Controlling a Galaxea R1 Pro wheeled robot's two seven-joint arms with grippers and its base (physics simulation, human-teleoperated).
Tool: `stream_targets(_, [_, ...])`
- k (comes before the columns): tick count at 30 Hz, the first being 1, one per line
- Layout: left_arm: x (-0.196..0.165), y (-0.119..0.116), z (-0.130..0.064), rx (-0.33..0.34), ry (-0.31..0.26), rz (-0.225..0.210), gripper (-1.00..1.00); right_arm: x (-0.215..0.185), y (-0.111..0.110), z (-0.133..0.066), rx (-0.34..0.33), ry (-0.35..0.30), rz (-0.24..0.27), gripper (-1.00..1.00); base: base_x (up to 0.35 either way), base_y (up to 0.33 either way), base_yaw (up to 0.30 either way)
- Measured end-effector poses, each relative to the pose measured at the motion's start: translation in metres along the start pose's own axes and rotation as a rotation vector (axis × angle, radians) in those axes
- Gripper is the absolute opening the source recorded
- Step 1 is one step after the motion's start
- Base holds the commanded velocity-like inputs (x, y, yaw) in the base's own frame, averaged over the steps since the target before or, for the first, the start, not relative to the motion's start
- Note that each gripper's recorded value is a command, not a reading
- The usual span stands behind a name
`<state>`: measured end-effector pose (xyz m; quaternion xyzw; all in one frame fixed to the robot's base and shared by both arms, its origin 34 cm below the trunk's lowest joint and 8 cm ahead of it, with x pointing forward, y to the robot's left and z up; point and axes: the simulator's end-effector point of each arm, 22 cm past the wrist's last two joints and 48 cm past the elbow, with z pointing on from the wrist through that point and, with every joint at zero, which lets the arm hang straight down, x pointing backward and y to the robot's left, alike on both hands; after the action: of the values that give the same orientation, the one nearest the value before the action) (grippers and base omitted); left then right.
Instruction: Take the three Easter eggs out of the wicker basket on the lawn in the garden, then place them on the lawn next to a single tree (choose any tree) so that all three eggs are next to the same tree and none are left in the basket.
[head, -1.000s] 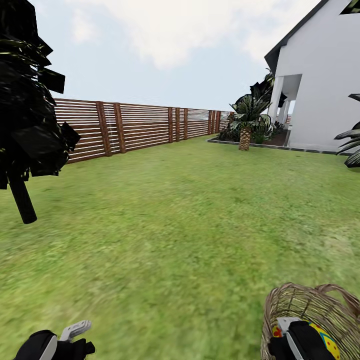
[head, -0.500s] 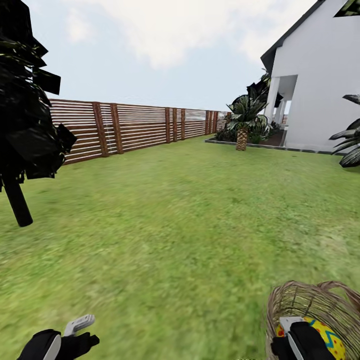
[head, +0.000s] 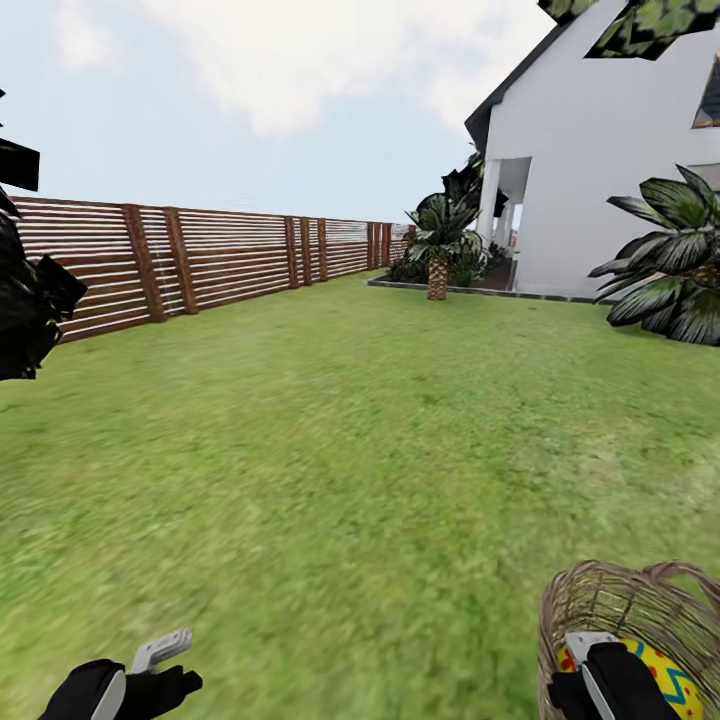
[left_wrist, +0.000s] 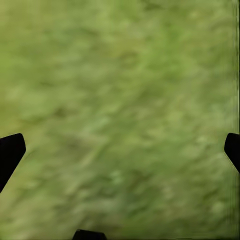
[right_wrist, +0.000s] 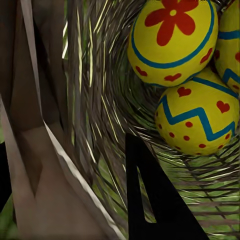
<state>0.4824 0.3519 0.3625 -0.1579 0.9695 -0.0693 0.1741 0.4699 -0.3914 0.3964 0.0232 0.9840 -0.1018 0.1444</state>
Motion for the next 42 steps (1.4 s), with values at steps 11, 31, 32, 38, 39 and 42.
stream_targets(11, [-0.012, -0.007, -0.020, 0.002, 0.002, -0.001, 1.00, -0.012, -0.016, -0.021, -0.007, 0.002, 0.065, -1.00, 0.000, 0.000, -0.288])
stream_targets(31, [-0.015, -0.019, -0.028, 0.019, 0.004, -0.003, 1.00, -0.018, -0.019, -0.032, -0.002, 0.000, 0.063, -1.00, 0.209, -0.050, -0.228])
stream_targets(32, [-0.015, -0.019, -0.028, 0.019, 0.004, -0.003, 1.00, -0.018, -0.020, -0.032, 0.000, 0.000, 0.063, -1.00, 0.337, -0.128, -0.286])
stream_targets(38, [-0.015, -0.020, -0.028, 0.020, 0.003, -0.003, 1.00, -0.018, -0.020, -0.032, -0.002, 0.001, 0.063, -1.00, 0.337, -0.128, -0.287])
stream_targets(39, [-0.015, -0.020, -0.028, 0.020, 0.003, -0.002, 1.00, -0.017, -0.020, -0.032, -0.001, 0.002, 0.063, -1.00, 0.337, -0.128, -0.287])
stream_targets(42, [-0.015, -0.020, -0.028, 0.020, 0.003, -0.002, 1.00, -0.017, -0.019, -0.032, -0.002, 0.002, 0.063, -1.00, 0.337, -0.128, -0.287])
